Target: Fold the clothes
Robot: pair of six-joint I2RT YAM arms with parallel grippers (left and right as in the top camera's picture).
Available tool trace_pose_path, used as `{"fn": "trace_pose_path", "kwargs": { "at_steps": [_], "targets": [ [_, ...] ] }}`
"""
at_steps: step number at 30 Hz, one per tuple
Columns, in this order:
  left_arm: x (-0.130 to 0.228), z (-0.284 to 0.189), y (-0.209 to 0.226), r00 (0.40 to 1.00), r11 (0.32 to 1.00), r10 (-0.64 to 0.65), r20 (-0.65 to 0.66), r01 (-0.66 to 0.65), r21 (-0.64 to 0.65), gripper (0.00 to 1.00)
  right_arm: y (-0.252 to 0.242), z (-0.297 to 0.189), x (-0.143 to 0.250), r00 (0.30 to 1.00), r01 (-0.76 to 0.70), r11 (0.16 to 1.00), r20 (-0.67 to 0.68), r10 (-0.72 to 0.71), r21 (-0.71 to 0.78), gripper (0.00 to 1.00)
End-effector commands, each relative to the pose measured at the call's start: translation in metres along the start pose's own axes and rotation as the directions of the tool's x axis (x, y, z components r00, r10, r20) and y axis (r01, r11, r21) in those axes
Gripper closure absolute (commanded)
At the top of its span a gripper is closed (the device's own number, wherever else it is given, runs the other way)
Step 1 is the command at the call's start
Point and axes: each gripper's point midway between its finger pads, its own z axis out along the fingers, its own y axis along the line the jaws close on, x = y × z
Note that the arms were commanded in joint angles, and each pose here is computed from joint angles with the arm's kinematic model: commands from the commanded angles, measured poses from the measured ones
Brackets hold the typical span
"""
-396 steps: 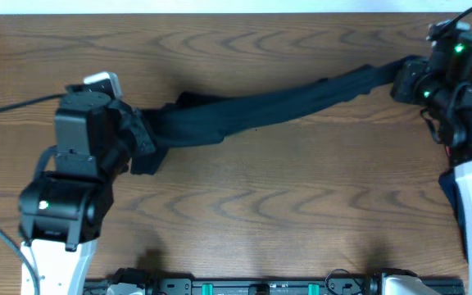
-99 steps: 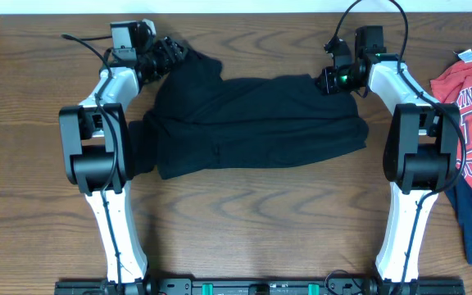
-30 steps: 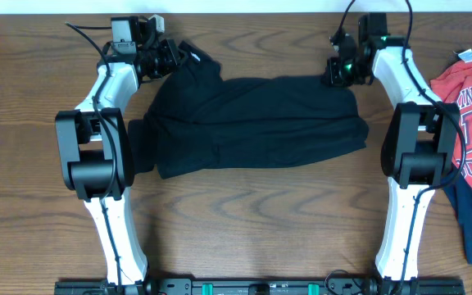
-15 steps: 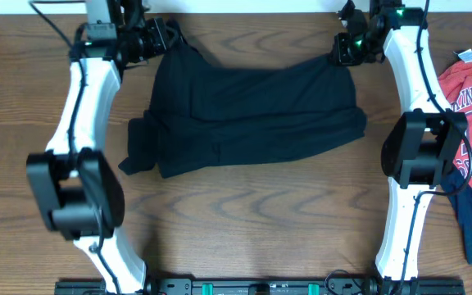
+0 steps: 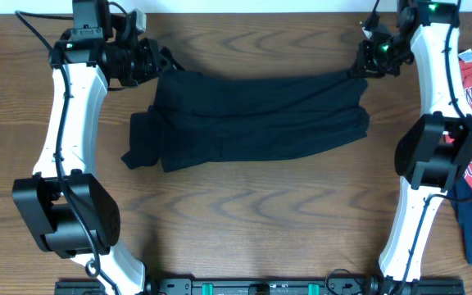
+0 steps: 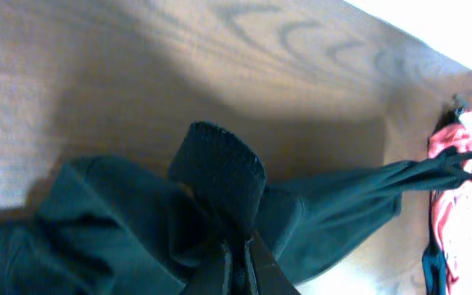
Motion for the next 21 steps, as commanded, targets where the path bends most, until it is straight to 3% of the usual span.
{"fn": "trace_pose_path", "kwargs": {
  "at_steps": [1, 4, 17, 21],
  "targets": [
    [0.003, -0.01, 0.002, 0.999, 0.999, 0.038, 0.001, -0.038, -0.028, 0.94, 0.015, -0.03, 0.002, 0.997, 0.067, 0.998, 0.039, -0.067, -0.016, 0.99],
    [0.013, -0.011, 0.016, 0.999, 0.995, 0.009, -0.032, -0.012, -0.103, 0.94, 0.017, -0.029, 0.012, 0.998, 0.067, 0.997, -0.001, -0.067, -0.024, 0.99],
    [0.054, -0.017, 0.021, 0.983, 0.992, -0.011, -0.185, -0.013, -0.129, 0.94, 0.023, -0.019, 0.049, 0.987, 0.006, 0.998, -0.158, -0.014, -0.055, 0.98],
    [0.062, -0.023, 0.041, 0.986, 0.97, -0.004, -0.168, -0.038, -0.242, 0.94, 0.028, 0.0, 0.063, 0.975, 0.032, 0.994, -0.214, -0.053, -0.1, 0.99]
  ]
}}
